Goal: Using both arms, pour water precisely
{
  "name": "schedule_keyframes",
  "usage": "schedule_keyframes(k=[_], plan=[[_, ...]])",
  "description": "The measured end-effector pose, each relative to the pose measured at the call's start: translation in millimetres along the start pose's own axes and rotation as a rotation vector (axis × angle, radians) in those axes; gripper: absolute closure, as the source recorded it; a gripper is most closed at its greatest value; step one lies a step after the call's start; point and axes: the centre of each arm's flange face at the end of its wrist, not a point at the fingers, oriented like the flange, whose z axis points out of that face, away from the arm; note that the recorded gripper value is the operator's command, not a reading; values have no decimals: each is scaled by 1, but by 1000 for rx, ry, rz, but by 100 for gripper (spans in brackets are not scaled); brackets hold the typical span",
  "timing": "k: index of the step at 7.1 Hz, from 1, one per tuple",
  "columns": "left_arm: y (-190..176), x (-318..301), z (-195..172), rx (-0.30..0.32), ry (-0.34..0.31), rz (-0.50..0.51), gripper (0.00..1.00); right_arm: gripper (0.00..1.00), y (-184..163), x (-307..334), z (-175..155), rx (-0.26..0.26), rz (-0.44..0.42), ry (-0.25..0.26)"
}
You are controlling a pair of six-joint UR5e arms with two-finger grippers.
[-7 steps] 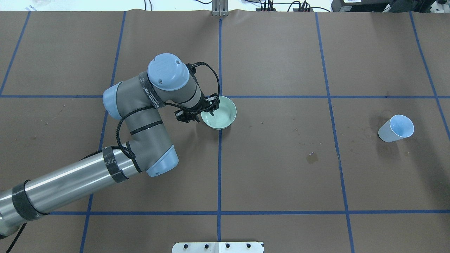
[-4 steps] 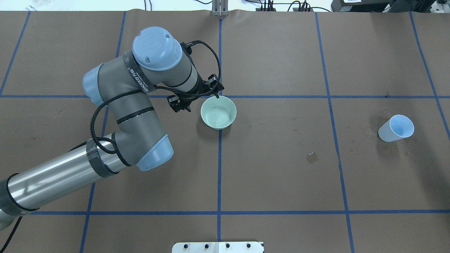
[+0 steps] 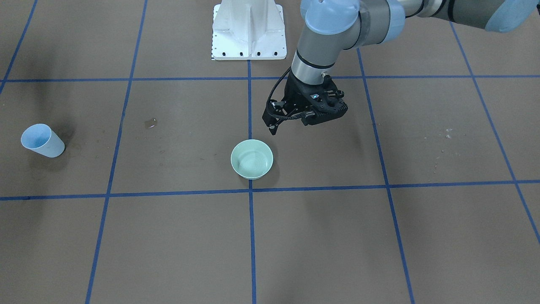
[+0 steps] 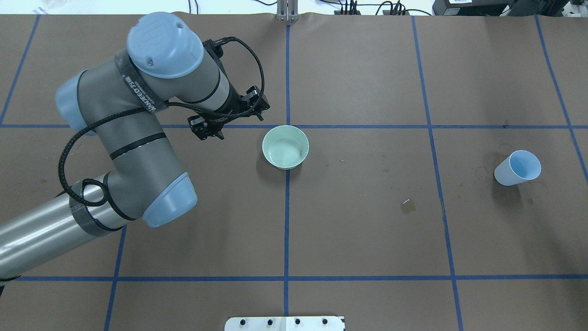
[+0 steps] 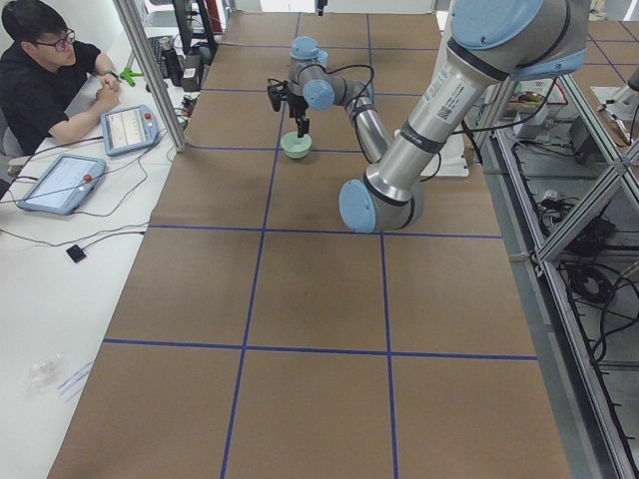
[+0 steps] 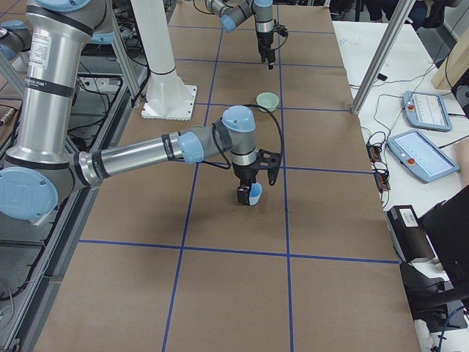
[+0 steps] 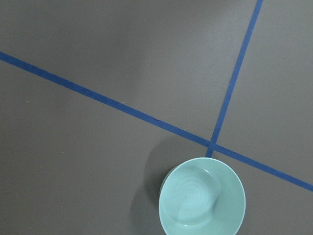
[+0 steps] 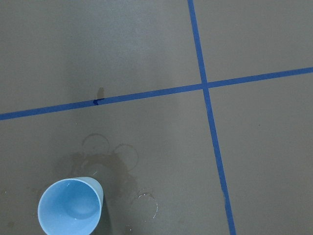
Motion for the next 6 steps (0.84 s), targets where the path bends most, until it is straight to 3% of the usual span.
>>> schedule_keyframes(k=[4, 6], plan=[[-8, -33, 2, 54, -33, 2, 0, 1, 70, -26, 23, 135, 39, -96], [-8, -81, -5, 56, -83, 100, 0, 1, 101, -62, 58, 236, 39, -70]])
